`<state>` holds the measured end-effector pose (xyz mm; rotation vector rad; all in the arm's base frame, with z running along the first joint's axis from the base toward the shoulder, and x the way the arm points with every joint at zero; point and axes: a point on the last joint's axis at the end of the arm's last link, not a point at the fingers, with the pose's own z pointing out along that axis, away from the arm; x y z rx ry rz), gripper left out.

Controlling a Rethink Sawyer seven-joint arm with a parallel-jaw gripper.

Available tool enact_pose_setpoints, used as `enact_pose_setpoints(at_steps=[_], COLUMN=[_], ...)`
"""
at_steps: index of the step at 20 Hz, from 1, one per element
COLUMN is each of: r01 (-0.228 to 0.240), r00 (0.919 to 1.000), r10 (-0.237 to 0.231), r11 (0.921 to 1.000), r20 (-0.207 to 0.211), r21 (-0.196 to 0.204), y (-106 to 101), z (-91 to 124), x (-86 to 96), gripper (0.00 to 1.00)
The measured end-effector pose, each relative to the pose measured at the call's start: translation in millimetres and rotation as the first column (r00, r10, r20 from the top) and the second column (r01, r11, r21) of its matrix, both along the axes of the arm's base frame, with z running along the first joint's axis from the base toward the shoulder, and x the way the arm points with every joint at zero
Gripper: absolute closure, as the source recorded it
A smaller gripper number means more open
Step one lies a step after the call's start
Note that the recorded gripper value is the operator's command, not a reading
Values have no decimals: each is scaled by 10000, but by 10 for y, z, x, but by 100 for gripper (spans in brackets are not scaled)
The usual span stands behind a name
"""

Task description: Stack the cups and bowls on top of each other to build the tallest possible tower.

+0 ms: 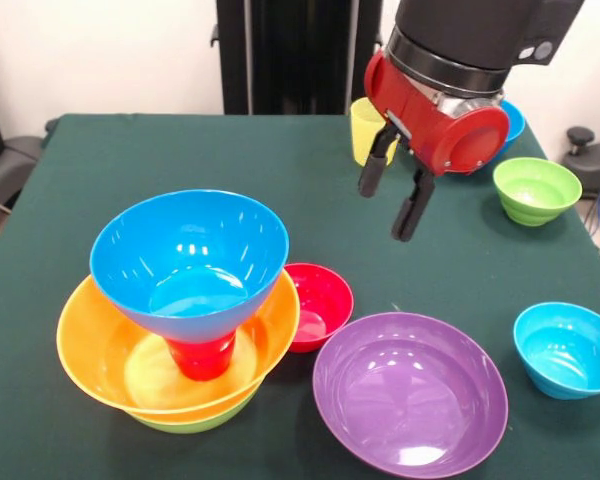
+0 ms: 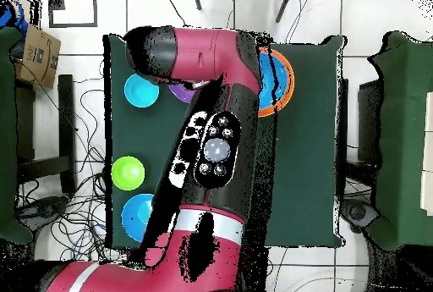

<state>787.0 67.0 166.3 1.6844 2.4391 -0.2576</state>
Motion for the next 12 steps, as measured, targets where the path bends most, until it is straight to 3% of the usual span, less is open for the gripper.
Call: enact_pose_setpoints(at_steps=[5,12], r01=[41,227], r00=[10000,9991], r10=[-42,-235], r11=[9999,9994], r20=[-50,-341], r21=[-95,-242], y=[32,-32], z=[-16,-204], x=[-21,-76], gripper=[0,0])
